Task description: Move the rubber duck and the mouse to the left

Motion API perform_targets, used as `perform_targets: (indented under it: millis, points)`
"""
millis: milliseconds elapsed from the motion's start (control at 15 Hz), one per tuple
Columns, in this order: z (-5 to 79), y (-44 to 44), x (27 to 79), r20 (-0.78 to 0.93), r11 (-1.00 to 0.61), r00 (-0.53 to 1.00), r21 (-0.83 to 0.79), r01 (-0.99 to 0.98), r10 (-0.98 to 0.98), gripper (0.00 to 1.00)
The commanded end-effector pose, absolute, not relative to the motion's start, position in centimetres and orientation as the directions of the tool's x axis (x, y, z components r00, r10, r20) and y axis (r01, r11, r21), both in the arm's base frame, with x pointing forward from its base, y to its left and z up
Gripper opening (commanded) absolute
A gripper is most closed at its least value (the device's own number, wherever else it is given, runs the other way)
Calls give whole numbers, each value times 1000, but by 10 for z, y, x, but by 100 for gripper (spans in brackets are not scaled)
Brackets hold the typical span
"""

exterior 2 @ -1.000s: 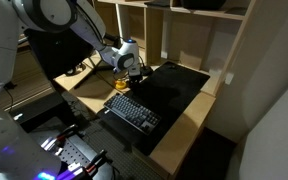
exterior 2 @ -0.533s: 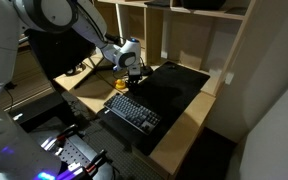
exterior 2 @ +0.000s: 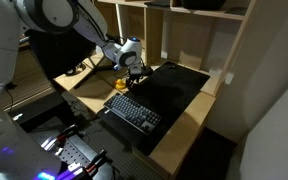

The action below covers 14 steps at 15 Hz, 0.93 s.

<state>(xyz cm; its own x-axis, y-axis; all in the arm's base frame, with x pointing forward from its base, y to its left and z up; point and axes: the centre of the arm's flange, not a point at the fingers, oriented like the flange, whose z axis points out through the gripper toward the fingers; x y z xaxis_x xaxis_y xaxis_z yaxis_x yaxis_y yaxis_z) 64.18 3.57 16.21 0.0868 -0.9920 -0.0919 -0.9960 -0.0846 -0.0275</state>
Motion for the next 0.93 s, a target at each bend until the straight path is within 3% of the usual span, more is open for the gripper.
perform_targets:
  millis: [0,333,800,867]
  points:
    - [153,33,653,-114,-99,113,-124,-987,-987,100]
    - [149,36,653,-199,-121,140,-103,-987,-970,100]
    - [150,27,660,-68,-141,159,-221,-965,-985,100]
    - [222,25,618,-45,-152,168,-248,-957,-985,100]
